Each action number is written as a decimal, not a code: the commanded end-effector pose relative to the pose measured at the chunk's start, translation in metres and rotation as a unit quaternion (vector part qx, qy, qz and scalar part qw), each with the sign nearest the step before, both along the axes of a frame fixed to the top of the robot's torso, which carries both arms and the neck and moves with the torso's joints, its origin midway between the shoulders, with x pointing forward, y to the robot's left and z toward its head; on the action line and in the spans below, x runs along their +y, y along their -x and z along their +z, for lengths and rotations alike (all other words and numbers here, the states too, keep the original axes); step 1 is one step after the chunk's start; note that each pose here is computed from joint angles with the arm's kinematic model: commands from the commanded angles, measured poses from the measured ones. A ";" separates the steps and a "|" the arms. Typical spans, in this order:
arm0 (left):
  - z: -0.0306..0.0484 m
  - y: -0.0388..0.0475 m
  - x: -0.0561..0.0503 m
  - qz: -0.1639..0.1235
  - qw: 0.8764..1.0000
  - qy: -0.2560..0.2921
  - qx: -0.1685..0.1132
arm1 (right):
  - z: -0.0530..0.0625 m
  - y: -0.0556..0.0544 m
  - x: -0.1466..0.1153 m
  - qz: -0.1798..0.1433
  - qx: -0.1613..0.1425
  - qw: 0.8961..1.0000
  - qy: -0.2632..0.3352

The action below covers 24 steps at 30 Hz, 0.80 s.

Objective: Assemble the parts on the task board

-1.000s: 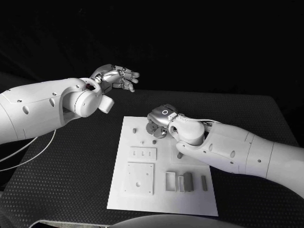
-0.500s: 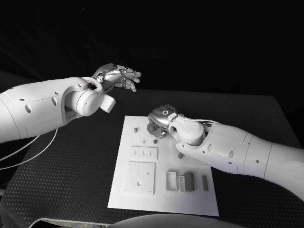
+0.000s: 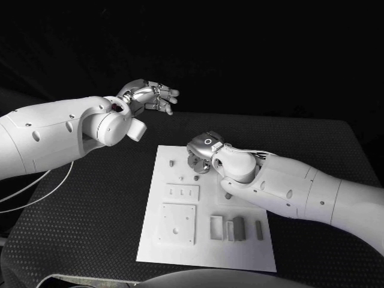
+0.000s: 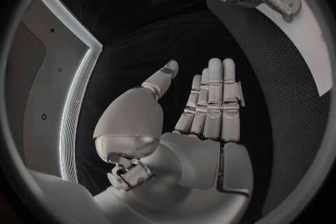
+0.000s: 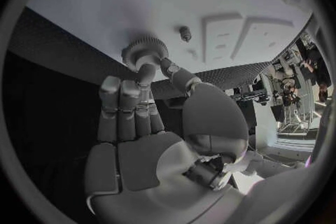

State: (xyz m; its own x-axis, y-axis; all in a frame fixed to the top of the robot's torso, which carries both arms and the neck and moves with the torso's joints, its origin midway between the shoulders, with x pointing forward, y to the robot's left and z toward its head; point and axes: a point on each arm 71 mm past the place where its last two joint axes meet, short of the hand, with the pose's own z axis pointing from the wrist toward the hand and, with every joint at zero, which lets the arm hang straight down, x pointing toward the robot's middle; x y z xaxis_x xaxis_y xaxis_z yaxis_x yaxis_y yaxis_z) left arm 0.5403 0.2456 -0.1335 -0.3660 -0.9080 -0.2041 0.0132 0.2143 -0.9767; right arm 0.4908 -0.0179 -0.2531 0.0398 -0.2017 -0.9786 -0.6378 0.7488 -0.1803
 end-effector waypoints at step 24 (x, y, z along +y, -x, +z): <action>0.0014 0.0003 -0.004 -0.011 1.000 0.002 -0.004 | -0.003 0.001 0.003 0.006 0.007 1.000 0.003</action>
